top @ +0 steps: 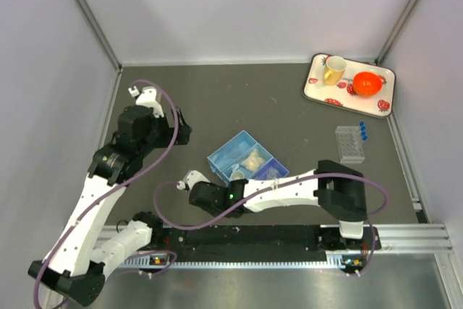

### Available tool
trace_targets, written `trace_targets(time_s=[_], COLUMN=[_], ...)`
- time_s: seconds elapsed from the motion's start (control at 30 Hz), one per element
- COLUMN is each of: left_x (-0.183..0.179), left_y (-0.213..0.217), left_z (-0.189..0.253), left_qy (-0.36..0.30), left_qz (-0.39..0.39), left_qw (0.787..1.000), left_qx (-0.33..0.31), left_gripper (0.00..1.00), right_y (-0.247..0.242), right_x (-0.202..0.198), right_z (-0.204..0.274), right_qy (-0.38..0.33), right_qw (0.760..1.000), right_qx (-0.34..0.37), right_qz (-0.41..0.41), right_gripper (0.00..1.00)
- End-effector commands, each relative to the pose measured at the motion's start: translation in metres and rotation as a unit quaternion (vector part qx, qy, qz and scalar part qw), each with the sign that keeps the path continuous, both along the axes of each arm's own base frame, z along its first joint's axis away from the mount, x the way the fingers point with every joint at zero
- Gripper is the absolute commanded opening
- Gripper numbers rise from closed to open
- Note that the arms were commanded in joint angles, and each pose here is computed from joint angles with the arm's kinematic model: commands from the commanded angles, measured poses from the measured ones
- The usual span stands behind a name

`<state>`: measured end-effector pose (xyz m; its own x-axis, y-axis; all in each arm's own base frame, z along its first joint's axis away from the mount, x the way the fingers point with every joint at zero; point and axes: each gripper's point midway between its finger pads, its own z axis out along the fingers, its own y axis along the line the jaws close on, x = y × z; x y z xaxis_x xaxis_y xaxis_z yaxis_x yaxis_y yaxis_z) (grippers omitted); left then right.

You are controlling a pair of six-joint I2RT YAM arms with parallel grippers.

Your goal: Organize the chemistry lab equipment

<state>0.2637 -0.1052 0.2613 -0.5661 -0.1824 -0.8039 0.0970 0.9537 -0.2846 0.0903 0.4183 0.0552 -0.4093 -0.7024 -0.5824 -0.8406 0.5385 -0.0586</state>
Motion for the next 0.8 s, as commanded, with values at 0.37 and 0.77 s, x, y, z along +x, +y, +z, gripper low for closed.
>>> trace_targets(time_s=[0.37, 0.77], left_x=[-0.055, -0.048], left_y=[0.006, 0.001], left_z=[0.015, 0.000], left_qy=[-0.039, -0.030], left_qz=[-0.071, -0.081], left_qw=[0.997, 0.996], left_qx=[0.005, 0.009], left_gripper=[0.93, 0.94], right_y=[0.006, 0.002], right_x=[0.051, 0.041], right_z=[-0.009, -0.033], right_qy=[0.002, 0.033], right_qw=[0.999, 0.998], right_qx=[-0.020, -0.042], right_qz=[-0.042, -0.034], right_gripper=[0.30, 0.29])
